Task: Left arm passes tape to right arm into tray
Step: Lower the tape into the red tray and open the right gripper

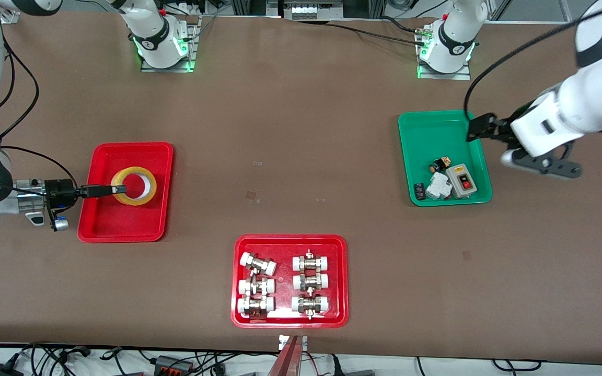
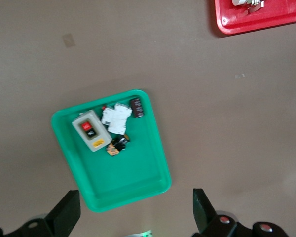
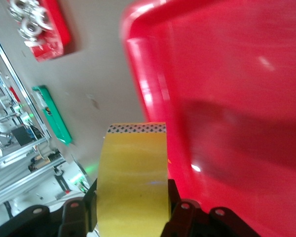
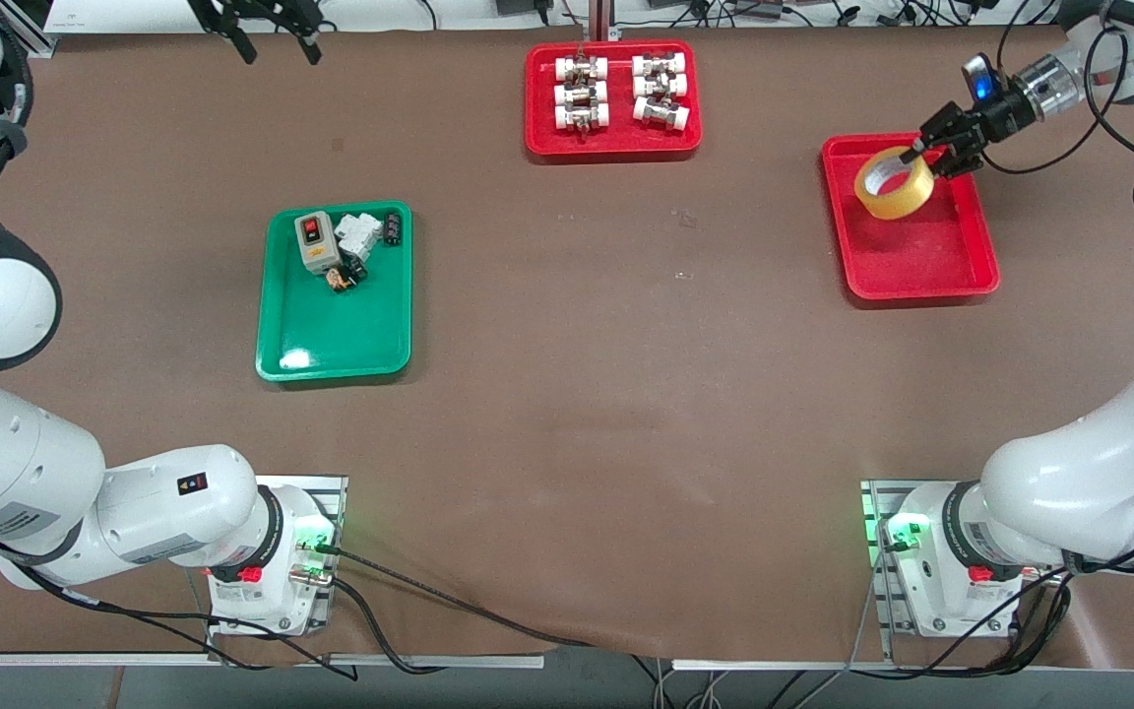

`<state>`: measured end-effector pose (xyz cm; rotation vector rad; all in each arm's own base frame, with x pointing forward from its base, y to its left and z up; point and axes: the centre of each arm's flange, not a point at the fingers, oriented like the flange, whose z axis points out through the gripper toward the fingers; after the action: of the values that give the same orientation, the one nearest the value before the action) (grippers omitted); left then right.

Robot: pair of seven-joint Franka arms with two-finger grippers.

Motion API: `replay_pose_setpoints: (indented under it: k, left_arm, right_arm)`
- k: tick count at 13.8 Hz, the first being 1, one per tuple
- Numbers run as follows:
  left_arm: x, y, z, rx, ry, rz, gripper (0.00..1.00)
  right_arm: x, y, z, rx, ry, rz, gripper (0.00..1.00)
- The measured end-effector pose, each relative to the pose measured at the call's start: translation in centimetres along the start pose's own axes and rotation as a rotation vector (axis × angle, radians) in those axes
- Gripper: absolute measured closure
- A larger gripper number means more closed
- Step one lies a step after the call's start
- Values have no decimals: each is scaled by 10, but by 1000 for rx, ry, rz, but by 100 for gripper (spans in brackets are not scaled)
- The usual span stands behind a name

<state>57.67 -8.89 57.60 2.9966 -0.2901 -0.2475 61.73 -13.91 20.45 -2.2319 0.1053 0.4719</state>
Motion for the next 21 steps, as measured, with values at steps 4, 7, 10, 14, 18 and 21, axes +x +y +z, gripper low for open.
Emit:
replay_pose_setpoints:
  k: [4, 7, 10, 14, 18, 21]
  left_arm:
    - [-17, 2, -11, 36, 6, 10, 0]
    - [-33, 26, -13, 78, 6, 29, 0]
    - [-40, 19, -18, 91, 14, 12, 0]
    - [-38, -18, -27, 86, 43, 16, 0]
    - [-21, -52, -39, 73, 111, -11, 0]
    - [-27, -28, -47, 124, 110, -5, 0]
  right_arm:
    - [-3, 25, 3, -4, -18, -14, 46]
    - [-1, 34, 11, 3, -29, -19, 46]
    - [1, 39, 15, 7, -35, -19, 46]
    - [2, 40, 17, 7, -35, -20, 20]
    - [6, 53, 24, -103, -32, -86, 0]
    - [10, 47, 20, -239, -59, -135, 0]
